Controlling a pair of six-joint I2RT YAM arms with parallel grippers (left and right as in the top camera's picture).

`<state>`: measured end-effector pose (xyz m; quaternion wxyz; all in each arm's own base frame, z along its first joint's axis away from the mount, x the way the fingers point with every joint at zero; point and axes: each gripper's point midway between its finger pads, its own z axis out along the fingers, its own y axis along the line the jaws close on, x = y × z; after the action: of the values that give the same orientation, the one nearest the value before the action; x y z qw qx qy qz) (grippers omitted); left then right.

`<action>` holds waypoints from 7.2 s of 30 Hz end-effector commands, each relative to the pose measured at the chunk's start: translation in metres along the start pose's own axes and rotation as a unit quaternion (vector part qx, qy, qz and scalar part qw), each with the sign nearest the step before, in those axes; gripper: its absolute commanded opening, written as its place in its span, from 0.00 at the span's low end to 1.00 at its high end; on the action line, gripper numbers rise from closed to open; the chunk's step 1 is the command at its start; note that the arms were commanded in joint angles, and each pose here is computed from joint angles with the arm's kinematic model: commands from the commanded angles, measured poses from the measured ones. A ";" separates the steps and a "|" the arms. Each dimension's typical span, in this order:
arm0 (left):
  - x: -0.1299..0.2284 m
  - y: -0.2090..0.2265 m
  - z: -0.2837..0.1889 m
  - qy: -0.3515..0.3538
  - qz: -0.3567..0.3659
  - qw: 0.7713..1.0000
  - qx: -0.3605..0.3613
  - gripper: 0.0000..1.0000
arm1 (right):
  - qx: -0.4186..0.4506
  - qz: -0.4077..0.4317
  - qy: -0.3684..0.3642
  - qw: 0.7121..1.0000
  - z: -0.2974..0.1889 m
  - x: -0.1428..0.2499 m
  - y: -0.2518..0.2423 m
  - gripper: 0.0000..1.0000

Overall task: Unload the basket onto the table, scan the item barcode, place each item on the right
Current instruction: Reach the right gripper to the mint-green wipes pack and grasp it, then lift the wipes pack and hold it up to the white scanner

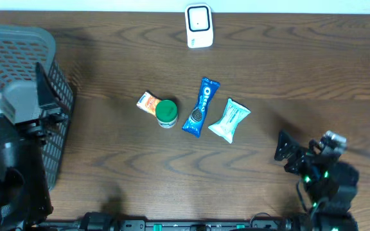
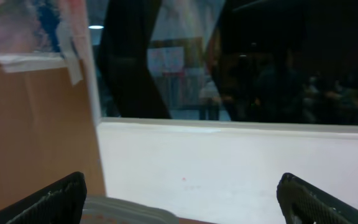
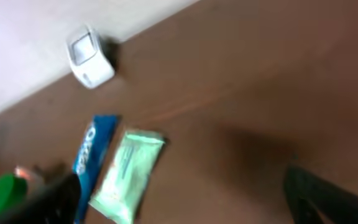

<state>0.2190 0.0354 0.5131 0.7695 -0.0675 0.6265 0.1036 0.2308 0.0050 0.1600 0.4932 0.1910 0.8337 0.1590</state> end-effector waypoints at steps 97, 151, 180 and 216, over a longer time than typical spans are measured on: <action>-0.024 0.021 -0.032 -0.049 -0.092 0.994 -0.022 0.98 | 0.182 0.631 0.605 0.451 -0.014 0.100 0.132 0.01; -0.098 0.044 -0.248 -0.330 -0.136 0.928 0.111 0.98 | 0.180 0.698 0.537 0.438 0.034 0.078 0.133 0.01; -0.051 0.021 -0.199 -0.261 -0.151 0.944 0.133 0.98 | -0.026 0.485 -0.157 0.860 0.149 -0.089 0.136 0.02; -0.011 0.006 -0.160 -0.219 -0.120 0.960 0.125 0.98 | -0.043 0.412 -0.117 0.902 0.412 -0.065 0.235 0.02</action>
<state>0.0660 0.0050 0.4900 0.8941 -0.0303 0.4431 -0.0577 0.6563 0.2105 0.1051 0.4712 0.5190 0.6186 0.3549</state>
